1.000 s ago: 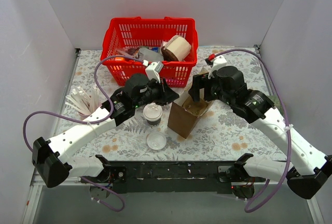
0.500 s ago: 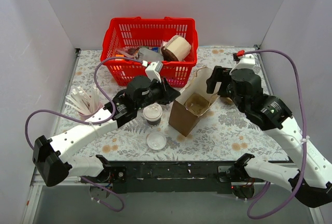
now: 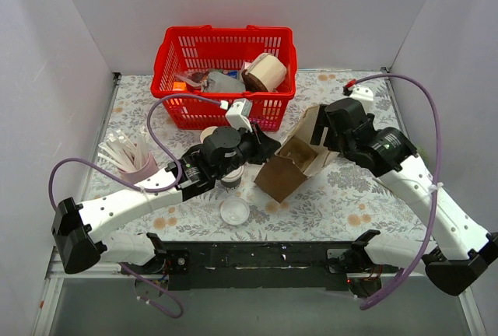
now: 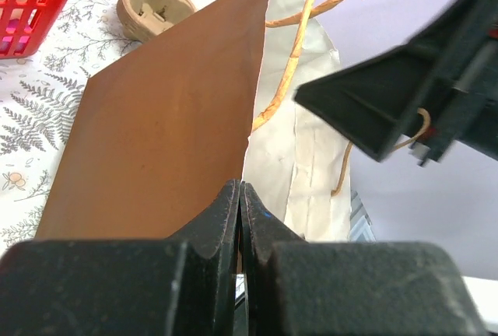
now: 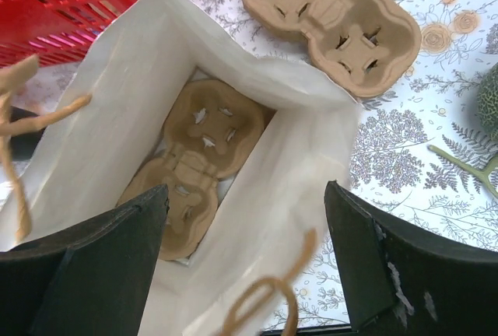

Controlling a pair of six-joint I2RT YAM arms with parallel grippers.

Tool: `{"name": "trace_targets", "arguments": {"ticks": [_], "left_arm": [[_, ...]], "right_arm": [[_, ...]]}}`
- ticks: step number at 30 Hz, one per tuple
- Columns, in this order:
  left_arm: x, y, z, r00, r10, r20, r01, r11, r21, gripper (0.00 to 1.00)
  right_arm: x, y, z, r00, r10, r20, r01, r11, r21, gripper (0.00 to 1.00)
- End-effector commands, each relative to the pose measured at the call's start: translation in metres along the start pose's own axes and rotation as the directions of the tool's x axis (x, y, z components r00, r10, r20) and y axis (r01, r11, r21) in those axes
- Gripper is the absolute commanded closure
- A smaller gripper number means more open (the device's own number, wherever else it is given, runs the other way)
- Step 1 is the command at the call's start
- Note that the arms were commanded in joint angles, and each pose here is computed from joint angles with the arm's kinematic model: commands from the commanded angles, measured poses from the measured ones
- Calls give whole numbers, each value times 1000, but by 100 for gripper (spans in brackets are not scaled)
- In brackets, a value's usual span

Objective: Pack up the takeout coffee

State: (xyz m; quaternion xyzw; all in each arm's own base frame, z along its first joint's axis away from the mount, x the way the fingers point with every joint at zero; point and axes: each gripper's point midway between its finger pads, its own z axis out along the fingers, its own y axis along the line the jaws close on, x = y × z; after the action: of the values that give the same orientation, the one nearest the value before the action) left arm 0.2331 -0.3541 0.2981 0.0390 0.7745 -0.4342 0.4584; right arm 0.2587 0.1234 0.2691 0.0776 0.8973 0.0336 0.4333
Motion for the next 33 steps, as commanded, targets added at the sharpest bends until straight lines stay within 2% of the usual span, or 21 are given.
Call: {"name": "trace_targets", "arguments": {"ticks": [1,4,8,10,12,16,21,22,25,26,27,28,29,30,31,32,33], "left_arm": [[3,12,7,999,-22,37,24,997,-73,100],[6,7,5,999,-42,24,43,998,-54,100],[7,-1,1,997,-73,18,73,997,-29,100],[7,-4,-1,996,-84,16,85,996,-22,100],[7,-6,-1,995,-95,16,95,995,-20,100],[8,-8,-3,995,-102,15,102,995,-14,100],[10,-8,-2,994,-108,14,109,994,-21,100],[11,-8,-2,994,-113,13,113,993,-19,100],[14,-11,0,994,-112,0,112,994,-13,100],[14,-14,0,995,-101,-10,101,995,1,100],[17,-18,-1,995,-91,-26,92,996,20,99],[16,-23,-1,996,-87,-33,88,995,38,96],[22,-29,-2,996,-60,-69,65,995,79,87],[21,-35,-4,996,-51,-70,59,992,111,81],[22,-40,-6,996,-44,-78,54,989,135,68],[27,-48,-14,993,-24,-112,45,980,194,46],[29,-50,-18,993,4,-116,22,975,222,29]], "right_arm": [[-38,-5,-28,989,64,131,-58,997,-53,12],[-56,0,-41,983,62,172,-45,994,-101,12],[-56,-13,-39,986,52,159,-49,999,-23,11],[-53,-17,-31,985,91,146,-91,996,-10,11],[-48,-7,-18,988,102,118,-95,993,-66,11],[-36,-17,3,994,109,22,-108,993,-51,15],[-9,-12,16,993,95,-72,-101,990,-96,25],[2,-12,22,991,87,-101,-97,990,-99,28],[13,0,27,989,71,-128,-93,980,-176,50],[11,5,25,991,66,-120,-90,974,-209,71],[10,13,22,991,57,-122,-87,964,-253,81],[6,16,20,994,23,-103,-51,958,-283,91],[-7,23,14,998,20,-61,-39,946,-323,99],[-12,27,10,999,10,-40,-23,936,-352,99],[-19,29,6,1000,0,-8,-3,929,-370,99],[-30,30,-2,998,-22,50,40,920,-391,99],[-35,29,-5,997,-26,77,54,920,-387,99]]}}
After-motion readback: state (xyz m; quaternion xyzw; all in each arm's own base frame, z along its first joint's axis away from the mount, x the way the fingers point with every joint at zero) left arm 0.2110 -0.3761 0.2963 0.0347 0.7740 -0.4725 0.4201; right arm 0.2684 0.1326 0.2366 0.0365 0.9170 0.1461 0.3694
